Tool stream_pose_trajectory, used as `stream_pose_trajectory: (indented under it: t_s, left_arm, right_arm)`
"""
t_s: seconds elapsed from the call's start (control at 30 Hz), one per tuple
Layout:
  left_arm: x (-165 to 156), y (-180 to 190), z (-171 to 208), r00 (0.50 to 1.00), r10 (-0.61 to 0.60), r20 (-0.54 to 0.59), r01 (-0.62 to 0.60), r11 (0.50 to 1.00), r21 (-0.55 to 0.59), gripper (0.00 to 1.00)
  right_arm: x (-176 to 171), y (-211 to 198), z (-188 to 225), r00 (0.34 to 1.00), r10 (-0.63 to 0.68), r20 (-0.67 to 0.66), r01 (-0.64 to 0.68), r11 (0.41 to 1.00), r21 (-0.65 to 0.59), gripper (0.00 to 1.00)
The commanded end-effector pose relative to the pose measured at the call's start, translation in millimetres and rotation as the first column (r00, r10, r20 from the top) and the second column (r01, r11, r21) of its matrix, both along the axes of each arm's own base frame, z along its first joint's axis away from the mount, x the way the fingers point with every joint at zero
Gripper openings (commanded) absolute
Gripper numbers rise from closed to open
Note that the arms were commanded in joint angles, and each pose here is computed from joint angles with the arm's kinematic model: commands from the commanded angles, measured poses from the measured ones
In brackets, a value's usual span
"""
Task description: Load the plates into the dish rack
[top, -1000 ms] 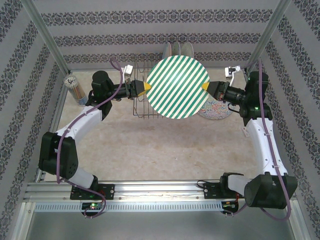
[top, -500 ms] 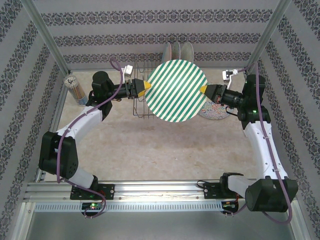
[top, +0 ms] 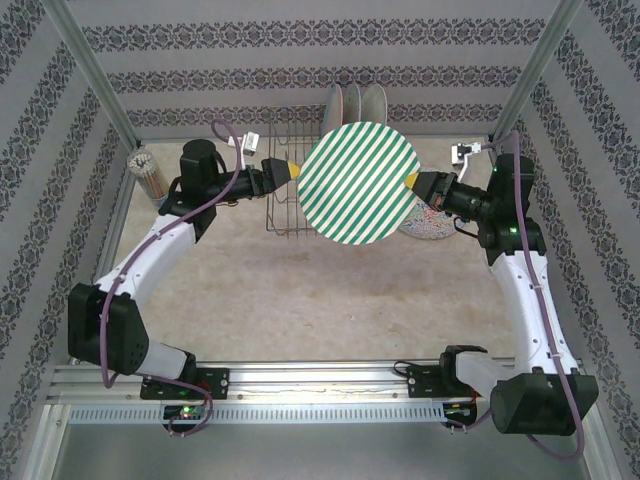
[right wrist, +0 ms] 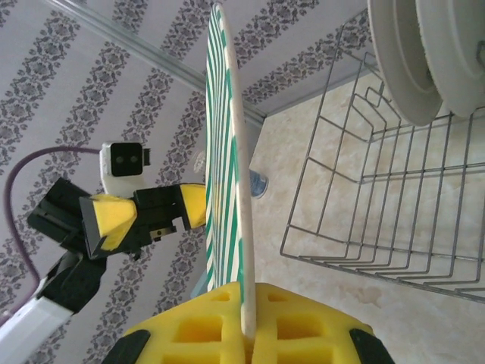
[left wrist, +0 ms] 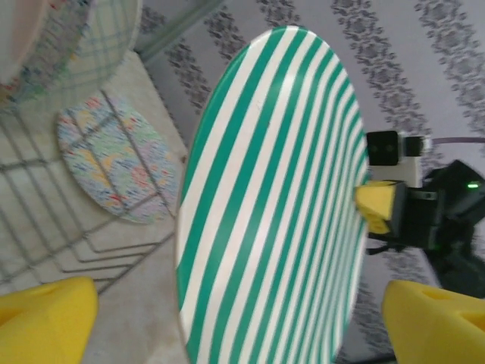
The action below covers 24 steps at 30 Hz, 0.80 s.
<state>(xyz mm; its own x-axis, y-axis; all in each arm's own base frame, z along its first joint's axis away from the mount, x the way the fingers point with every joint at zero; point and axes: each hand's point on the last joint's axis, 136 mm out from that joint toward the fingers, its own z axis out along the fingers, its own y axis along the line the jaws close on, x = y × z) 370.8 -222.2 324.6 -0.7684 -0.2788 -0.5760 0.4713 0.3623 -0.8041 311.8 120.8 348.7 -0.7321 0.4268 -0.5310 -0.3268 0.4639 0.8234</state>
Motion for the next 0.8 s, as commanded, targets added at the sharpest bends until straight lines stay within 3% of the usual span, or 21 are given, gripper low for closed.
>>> stream_pose_trajectory:
  t_s: [0.0, 0.33, 0.77]
  left_arm:
    - [4.4, 21.6, -10.1, 0.988, 0.141, 0.057, -0.149, 0.971, 0.184, 1.00]
    - [6.4, 73.6, -7.1, 0.921, 0.325, 0.212, -0.387, 0.821, 0.420, 1.00]
    - [15.0, 98.6, -21.9, 0.889, 0.381, 0.255, -0.459, 0.721, 0.520, 1.00]
  right_arm:
    - [-2.7, 0.2, 14.8, 0.999, -0.034, 0.038, 0.034, 0.999, 0.000, 0.00]
    - [7.7, 17.0, 11.3, 0.997, -0.074, 0.032, 0.076, 0.995, -0.071, 0.00]
    - [42.7, 50.6, 14.2, 0.985, -0.150, 0.081, 0.163, 0.967, -0.195, 0.00]
